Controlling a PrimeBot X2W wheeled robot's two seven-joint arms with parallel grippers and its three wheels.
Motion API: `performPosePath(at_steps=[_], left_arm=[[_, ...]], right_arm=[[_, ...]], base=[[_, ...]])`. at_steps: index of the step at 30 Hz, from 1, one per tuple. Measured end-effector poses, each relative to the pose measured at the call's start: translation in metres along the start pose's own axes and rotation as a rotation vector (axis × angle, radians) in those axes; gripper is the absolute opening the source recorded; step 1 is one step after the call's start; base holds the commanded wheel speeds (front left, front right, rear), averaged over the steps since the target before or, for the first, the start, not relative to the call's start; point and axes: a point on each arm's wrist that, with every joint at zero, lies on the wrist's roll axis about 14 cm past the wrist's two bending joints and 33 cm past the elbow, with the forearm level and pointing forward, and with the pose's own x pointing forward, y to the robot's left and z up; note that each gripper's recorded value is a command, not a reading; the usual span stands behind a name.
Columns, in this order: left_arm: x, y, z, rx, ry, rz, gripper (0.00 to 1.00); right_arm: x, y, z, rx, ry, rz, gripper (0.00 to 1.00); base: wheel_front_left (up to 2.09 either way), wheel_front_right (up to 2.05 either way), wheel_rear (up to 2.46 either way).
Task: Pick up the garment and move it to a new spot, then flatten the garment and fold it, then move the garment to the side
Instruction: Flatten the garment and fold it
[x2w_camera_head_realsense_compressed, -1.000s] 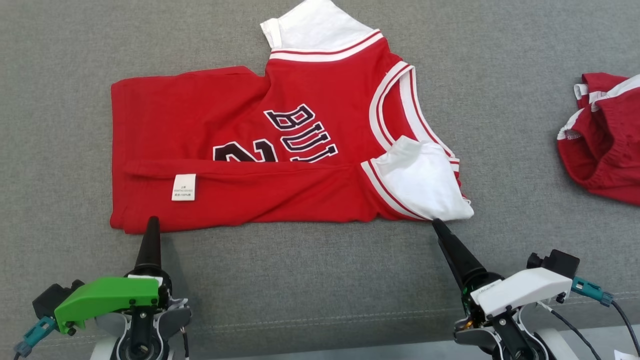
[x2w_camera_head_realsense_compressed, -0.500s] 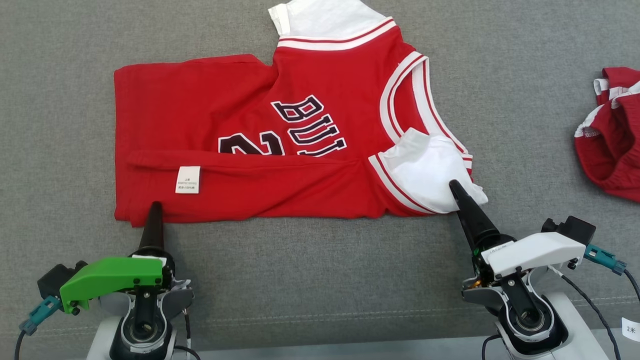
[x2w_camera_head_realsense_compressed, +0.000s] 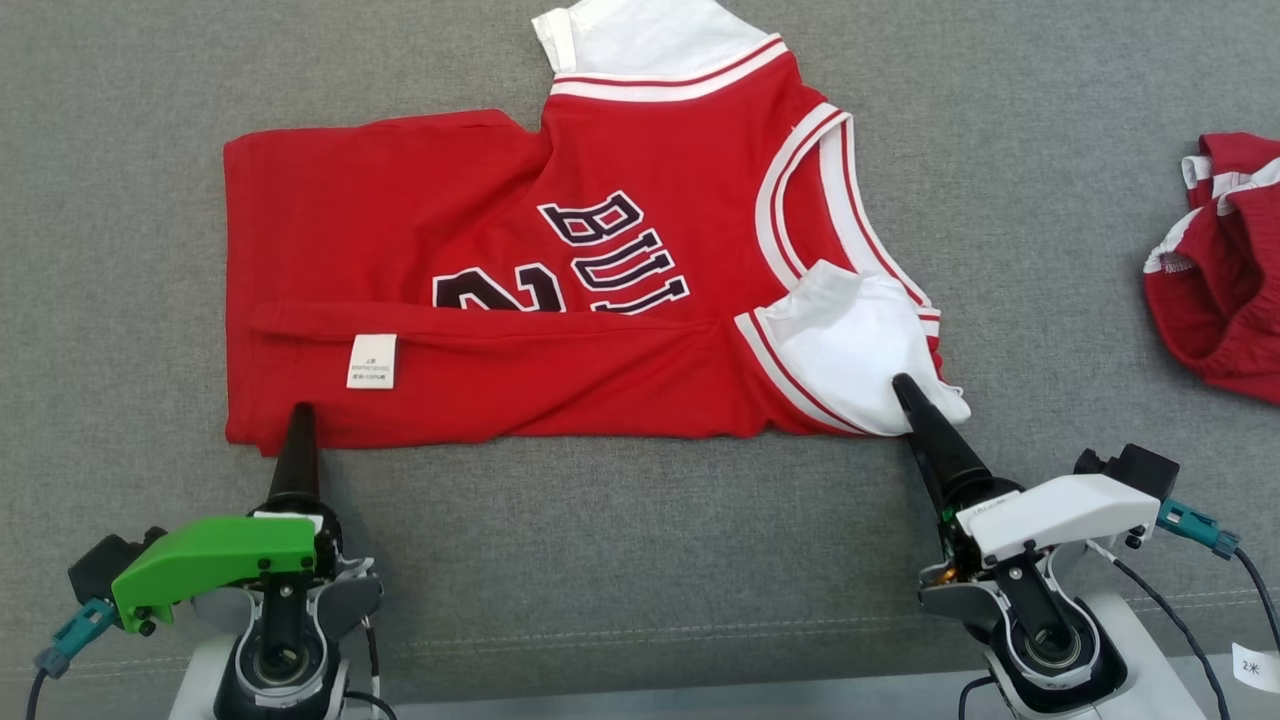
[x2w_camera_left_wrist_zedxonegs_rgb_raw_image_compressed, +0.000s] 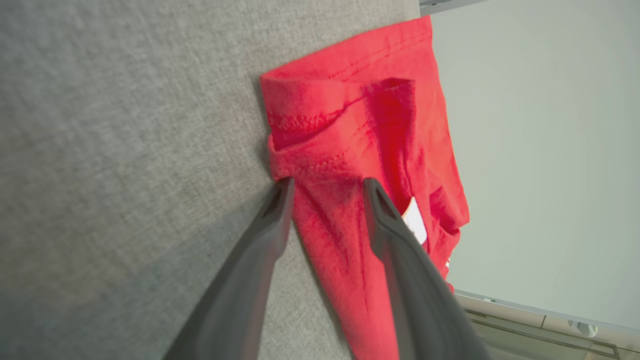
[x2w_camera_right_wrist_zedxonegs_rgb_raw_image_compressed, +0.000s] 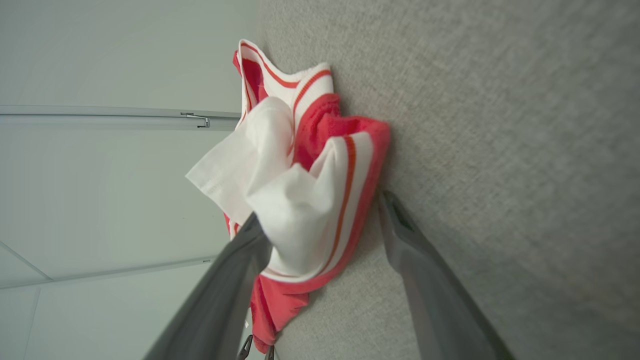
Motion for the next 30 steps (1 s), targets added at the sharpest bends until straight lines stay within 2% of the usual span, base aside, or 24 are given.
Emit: performPosePath(at_steps=[3,5,6,8,9,30], left_arm=[[-0.004,-0.001,-0.006,-0.004,0.021,-0.008,0.78],[-0.006,-0.002,-0.011,-0.001,0.039,-0.014,0.86],[-0.007,-0.003,-0.012,0.000,0.042,-0.018,0.86],[-0.007,-0.005,-0.015,0.006,0.052,-0.027,0.98],[-0.008,-0.006,-0.017,0.009,0.058,-0.031,1.00],[-0.004,0.007,-0.004,0.045,0.033,0.004,1.00]], right_arm=[[-0.001,0.000,0.001,0.000,-0.005,0.003,1.00],[0.000,0.000,0.002,0.001,-0.013,0.003,1.00],[0.000,-0.001,0.001,0.001,-0.010,0.002,1.00],[0.000,-0.001,0.000,0.001,-0.006,0.000,1.00],[0.000,-0.002,-0.001,0.000,-0.004,0.000,1.00],[0.004,-0.002,-0.005,-0.003,0.009,0.007,1.00]], base=[[0.00,0.00,0.00],[0.00,0.00,0.00],[0.00,0.00,0.00],[0.00,0.00,0.00],[0.00,0.00,0.00],[0.00,0.00,0.00]])
